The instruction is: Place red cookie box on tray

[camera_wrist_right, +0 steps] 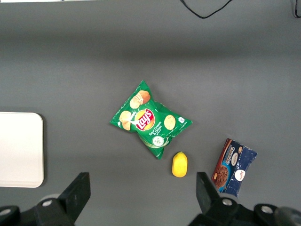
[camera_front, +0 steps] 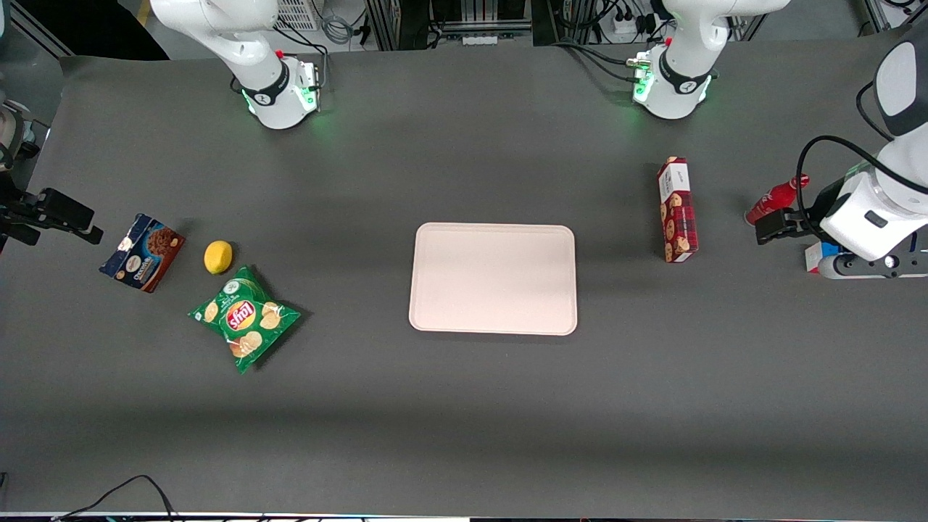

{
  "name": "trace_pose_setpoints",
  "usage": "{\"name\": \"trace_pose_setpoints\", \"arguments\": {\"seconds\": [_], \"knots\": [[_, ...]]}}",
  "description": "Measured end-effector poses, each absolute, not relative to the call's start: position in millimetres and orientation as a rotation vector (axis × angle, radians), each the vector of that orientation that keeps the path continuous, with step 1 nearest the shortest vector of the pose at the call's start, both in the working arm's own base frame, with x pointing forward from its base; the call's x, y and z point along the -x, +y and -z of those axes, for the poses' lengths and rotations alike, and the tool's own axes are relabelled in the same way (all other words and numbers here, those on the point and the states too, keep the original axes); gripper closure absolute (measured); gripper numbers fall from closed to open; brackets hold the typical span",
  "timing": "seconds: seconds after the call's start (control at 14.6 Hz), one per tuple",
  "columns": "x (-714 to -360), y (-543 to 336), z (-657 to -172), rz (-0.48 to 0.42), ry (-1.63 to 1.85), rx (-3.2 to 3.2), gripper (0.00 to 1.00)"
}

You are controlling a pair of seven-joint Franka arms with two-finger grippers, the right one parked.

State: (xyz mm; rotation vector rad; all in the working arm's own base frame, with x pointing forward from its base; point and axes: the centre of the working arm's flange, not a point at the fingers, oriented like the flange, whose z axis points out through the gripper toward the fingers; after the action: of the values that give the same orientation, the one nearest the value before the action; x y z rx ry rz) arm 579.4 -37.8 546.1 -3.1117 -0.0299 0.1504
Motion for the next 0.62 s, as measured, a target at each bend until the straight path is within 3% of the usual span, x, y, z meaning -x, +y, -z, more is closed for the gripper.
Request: {"name": "trace_pose_setpoints", "arguments": {"seconds": [0.62], "knots": [[-539,-36,-494,-0.142,-0.026,3.105,0.00]]}}
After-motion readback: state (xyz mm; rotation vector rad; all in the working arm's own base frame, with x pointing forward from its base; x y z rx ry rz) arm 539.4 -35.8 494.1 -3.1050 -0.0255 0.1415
